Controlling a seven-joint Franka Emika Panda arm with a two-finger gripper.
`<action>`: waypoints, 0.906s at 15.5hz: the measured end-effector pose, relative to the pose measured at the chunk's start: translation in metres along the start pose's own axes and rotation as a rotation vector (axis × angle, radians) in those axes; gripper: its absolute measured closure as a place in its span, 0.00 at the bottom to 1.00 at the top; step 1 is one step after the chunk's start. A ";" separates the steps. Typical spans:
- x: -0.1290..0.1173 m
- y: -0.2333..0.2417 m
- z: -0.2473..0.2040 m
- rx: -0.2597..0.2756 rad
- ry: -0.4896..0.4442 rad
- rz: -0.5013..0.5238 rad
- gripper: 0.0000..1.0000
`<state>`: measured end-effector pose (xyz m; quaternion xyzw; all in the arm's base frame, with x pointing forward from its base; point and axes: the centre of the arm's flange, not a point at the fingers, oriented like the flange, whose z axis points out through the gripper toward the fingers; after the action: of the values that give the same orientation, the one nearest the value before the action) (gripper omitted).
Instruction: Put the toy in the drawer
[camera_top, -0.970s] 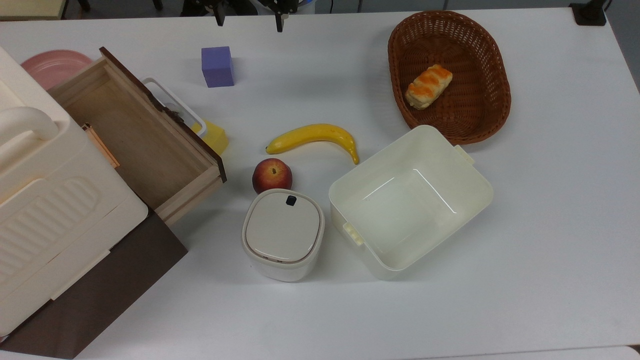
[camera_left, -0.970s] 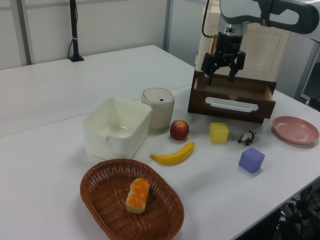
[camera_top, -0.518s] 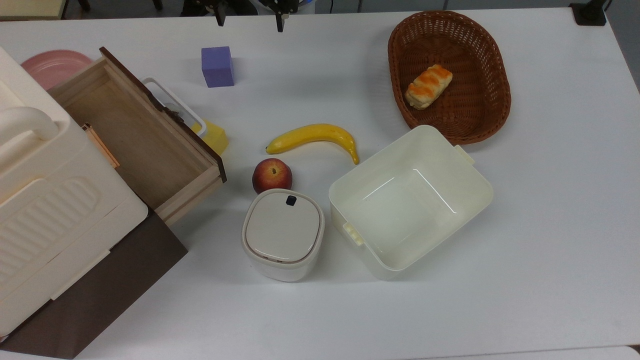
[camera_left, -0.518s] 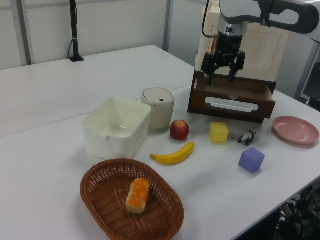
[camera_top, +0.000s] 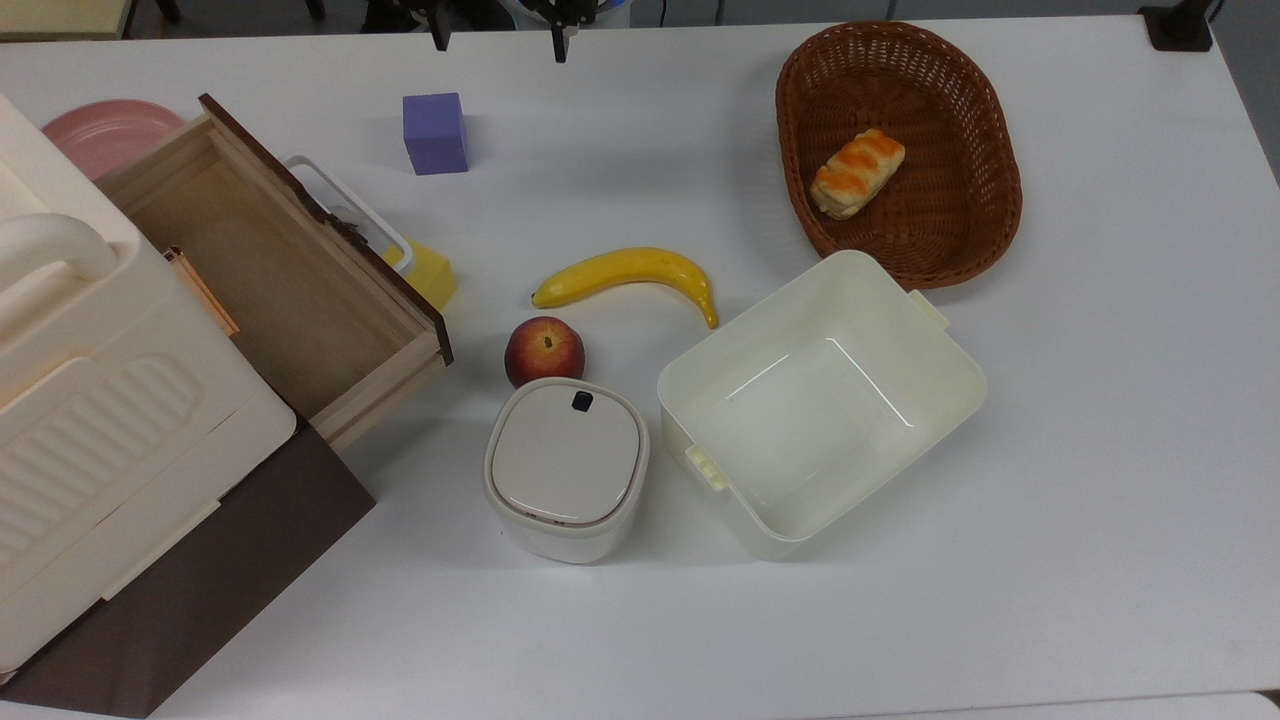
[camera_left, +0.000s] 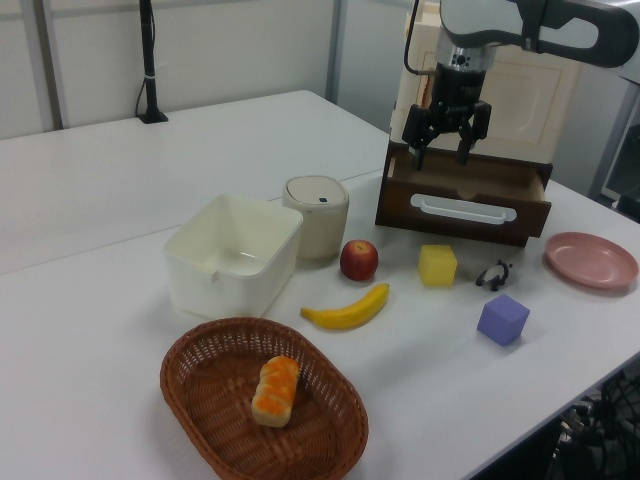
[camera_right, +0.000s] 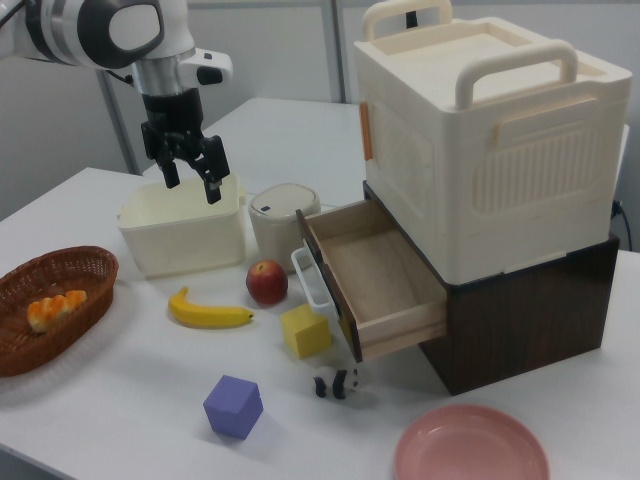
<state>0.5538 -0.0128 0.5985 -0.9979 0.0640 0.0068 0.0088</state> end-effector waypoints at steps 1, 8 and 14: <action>-0.001 0.000 -0.001 0.003 0.000 0.000 0.00; -0.037 0.039 -0.012 0.095 0.091 0.176 0.00; -0.054 0.041 0.038 0.111 0.125 0.321 0.00</action>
<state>0.4940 -0.0459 0.5606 -0.9713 0.2234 -0.0577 0.0585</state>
